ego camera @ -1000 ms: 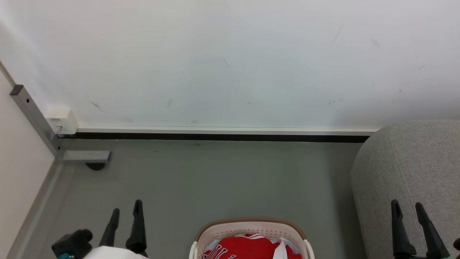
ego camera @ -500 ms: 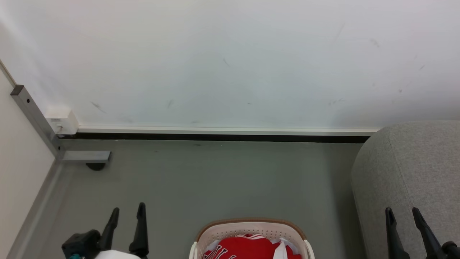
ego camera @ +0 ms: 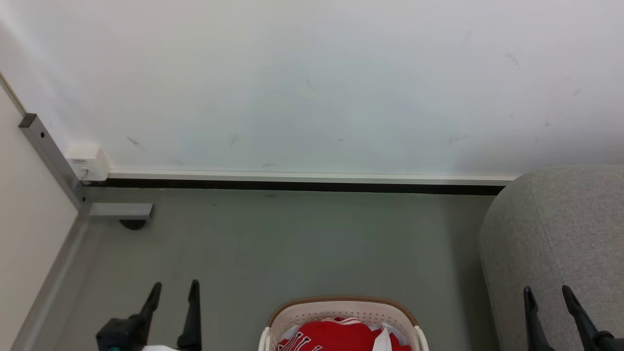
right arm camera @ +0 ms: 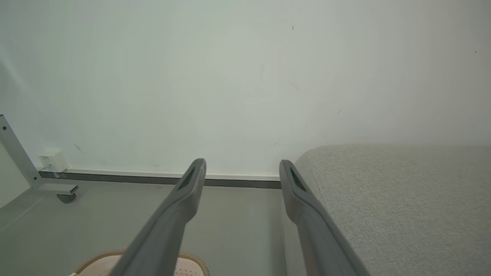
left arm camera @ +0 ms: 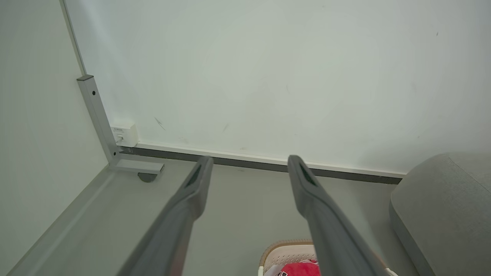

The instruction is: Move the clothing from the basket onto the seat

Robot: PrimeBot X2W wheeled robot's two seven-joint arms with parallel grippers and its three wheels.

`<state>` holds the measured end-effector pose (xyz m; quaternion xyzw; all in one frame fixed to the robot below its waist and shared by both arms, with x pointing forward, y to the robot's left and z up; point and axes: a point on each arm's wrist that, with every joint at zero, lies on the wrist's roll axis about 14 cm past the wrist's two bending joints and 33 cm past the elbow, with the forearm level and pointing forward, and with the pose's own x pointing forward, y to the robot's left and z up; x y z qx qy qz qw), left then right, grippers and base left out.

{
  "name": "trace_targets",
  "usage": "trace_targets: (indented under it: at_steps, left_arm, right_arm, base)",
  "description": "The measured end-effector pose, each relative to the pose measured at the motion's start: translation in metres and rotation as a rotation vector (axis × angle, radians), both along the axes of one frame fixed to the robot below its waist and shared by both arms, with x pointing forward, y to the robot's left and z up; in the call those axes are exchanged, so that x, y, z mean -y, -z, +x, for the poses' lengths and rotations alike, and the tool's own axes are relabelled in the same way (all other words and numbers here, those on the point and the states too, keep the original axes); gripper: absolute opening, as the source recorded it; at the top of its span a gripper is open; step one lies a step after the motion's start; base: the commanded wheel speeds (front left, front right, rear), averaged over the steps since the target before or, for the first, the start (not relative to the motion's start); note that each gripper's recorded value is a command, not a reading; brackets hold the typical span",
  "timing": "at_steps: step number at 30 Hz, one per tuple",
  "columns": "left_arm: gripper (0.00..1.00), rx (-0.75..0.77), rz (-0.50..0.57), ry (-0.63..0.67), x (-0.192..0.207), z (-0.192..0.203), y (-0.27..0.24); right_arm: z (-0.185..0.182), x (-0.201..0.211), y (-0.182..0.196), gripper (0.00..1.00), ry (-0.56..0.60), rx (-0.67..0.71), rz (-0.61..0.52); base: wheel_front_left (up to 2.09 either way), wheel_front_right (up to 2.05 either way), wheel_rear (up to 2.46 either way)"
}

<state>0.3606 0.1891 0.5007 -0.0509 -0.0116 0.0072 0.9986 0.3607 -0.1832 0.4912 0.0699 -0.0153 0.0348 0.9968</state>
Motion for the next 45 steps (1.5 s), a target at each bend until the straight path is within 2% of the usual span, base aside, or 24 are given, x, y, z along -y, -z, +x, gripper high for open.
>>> trace_targets:
  at_steps: [11, 28, 45]
  left_arm:
    - [1.00, -0.011, 0.079, 0.014, 0.000, -0.004, 0.008]
    - [1.00, -0.015, 0.092, 0.043, 0.007, -0.009, 0.017]
    - [1.00, -0.040, 0.063, 0.065, 0.014, -0.005, 0.026]
  right_arm:
    - [-0.002, 0.004, 0.006, 1.00, 0.015, -0.017, -0.070]
    - [-0.008, 0.007, 0.021, 1.00, 0.024, -0.064, -0.158]
    - [-0.010, 0.010, 0.025, 1.00, 0.039, -0.077, -0.124]
  base:
    - [0.00, 0.00, 0.00]
    - [0.00, 0.00, 0.00]
    - [0.00, 0.00, 0.00]
